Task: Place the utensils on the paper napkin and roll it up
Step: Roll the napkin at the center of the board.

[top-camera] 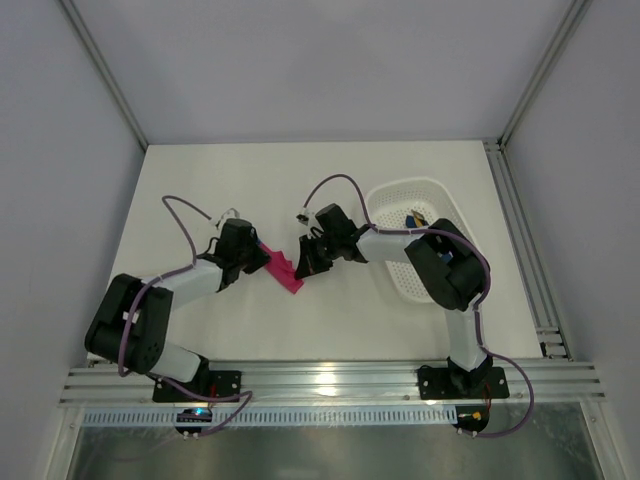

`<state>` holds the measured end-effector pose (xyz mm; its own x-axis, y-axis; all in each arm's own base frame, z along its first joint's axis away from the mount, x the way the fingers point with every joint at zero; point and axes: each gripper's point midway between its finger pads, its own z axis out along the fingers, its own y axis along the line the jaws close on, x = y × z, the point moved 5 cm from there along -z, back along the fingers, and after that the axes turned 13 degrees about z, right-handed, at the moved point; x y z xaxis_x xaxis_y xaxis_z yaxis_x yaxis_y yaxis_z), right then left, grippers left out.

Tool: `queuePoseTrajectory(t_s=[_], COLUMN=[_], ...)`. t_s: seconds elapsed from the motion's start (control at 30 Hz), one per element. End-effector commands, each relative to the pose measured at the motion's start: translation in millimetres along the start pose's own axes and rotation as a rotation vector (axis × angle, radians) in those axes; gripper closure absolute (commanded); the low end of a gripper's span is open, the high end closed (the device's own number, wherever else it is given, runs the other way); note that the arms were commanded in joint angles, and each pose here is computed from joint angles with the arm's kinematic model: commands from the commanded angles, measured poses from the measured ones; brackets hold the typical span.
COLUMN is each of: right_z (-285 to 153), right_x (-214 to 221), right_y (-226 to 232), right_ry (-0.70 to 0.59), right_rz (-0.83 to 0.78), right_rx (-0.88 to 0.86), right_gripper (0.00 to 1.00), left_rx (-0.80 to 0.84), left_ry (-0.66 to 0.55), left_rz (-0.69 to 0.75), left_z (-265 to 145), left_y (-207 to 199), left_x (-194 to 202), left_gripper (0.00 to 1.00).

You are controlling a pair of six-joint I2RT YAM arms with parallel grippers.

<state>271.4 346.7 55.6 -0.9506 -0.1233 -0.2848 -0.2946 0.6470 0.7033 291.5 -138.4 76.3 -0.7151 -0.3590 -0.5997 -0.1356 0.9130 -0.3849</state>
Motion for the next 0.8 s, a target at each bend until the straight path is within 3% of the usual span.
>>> queuePoseTrajectory(t_s=[0.0, 0.17, 0.77], right_z=[6.8, 6.9, 3.5], right_x=[14.2, 14.8, 3.4], right_y=[-20.0, -20.1, -9.9], right_ry=[0.034, 0.039, 0.023], right_rz=[0.022, 0.019, -0.004], right_rx=[0.067, 0.065, 0.057], right_gripper=[0.96, 0.96, 0.96], left_rx=[0.109, 0.138, 0.007], left_ry=[-0.067, -0.106, 0.042], left_rz=[-0.053, -0.062, -0.018], left_z=[10.8, 16.9, 32.4], left_y=[-15.8, -16.8, 4.7], left_x=[-17.5, -19.5, 4.0], left_gripper=[1.0, 1.0, 1.0])
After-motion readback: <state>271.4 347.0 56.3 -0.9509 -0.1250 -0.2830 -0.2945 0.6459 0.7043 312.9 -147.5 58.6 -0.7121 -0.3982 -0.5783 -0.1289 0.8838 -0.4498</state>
